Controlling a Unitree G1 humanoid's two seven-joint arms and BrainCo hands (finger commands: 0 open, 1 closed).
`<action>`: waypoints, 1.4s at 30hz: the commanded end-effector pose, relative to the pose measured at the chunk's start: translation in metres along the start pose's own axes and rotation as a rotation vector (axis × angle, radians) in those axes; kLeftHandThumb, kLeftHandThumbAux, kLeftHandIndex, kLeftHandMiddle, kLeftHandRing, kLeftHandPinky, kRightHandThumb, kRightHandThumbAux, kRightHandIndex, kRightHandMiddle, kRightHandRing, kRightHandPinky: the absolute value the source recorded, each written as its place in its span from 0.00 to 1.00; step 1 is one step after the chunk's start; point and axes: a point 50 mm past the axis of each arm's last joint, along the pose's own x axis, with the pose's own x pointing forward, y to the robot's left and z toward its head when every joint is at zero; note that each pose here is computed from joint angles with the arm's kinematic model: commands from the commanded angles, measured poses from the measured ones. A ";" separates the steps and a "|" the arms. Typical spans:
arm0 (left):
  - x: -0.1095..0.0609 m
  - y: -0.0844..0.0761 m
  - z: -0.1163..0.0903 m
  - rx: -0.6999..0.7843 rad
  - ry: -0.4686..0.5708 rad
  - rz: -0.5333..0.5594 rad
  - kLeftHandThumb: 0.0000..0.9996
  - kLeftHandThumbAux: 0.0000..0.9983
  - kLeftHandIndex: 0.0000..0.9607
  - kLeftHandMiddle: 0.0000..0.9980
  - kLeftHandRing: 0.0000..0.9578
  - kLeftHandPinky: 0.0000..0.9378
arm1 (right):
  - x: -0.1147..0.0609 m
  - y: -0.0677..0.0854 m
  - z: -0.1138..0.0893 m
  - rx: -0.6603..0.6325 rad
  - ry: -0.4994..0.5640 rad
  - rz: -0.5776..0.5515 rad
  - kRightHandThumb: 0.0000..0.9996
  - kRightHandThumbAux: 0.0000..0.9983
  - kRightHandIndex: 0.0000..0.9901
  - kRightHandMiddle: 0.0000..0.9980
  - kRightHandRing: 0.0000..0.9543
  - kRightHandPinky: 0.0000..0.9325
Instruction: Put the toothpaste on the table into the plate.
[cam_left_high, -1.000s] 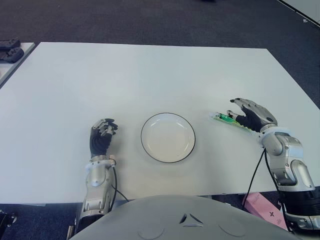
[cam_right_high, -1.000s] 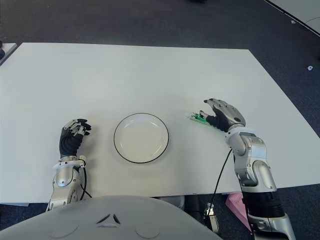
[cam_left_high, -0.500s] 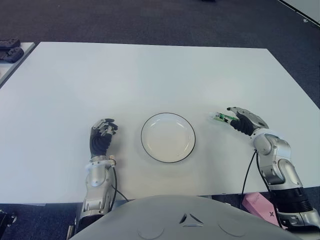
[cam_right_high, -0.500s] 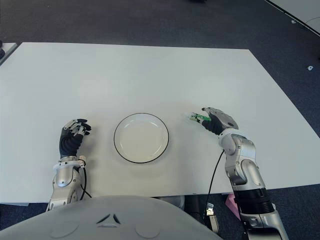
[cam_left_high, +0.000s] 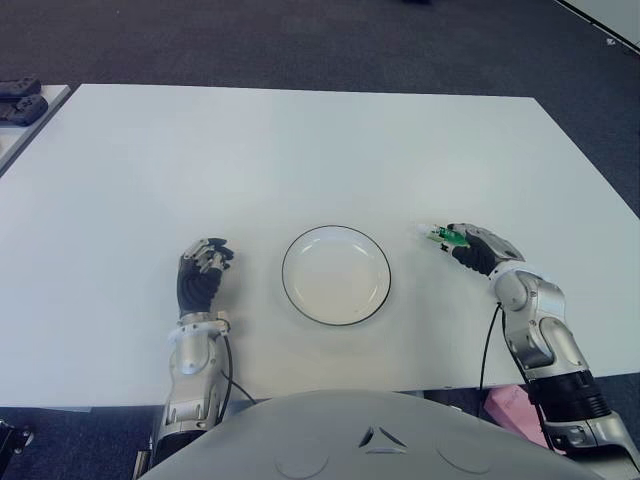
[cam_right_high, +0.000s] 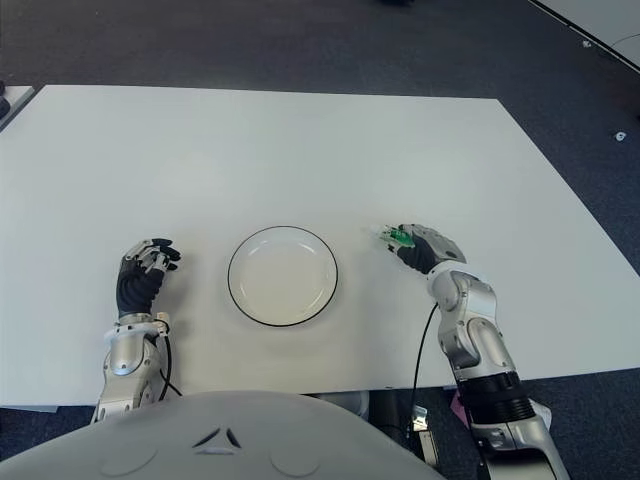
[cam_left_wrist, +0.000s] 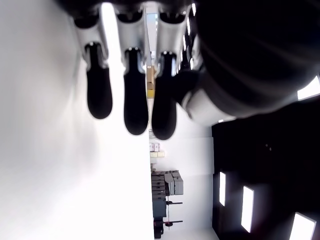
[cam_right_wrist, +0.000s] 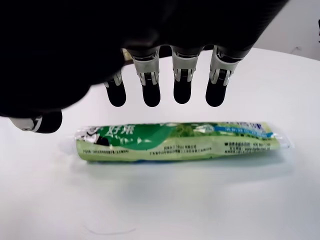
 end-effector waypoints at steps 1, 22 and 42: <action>-0.005 0.000 -0.009 0.006 0.060 0.005 0.71 0.72 0.45 0.53 0.53 0.53 | 0.003 0.008 0.002 0.017 0.013 0.027 0.56 0.13 0.00 0.00 0.00 0.00; -0.008 0.006 -0.009 0.014 0.076 0.014 0.71 0.72 0.45 0.54 0.54 0.54 | 0.031 0.045 -0.006 0.002 0.086 0.141 0.56 0.13 0.00 0.00 0.00 0.00; -0.011 0.012 -0.009 0.012 0.075 0.020 0.71 0.72 0.45 0.54 0.54 0.53 | 0.061 0.085 -0.008 -0.053 0.200 0.204 0.55 0.15 0.00 0.00 0.00 0.00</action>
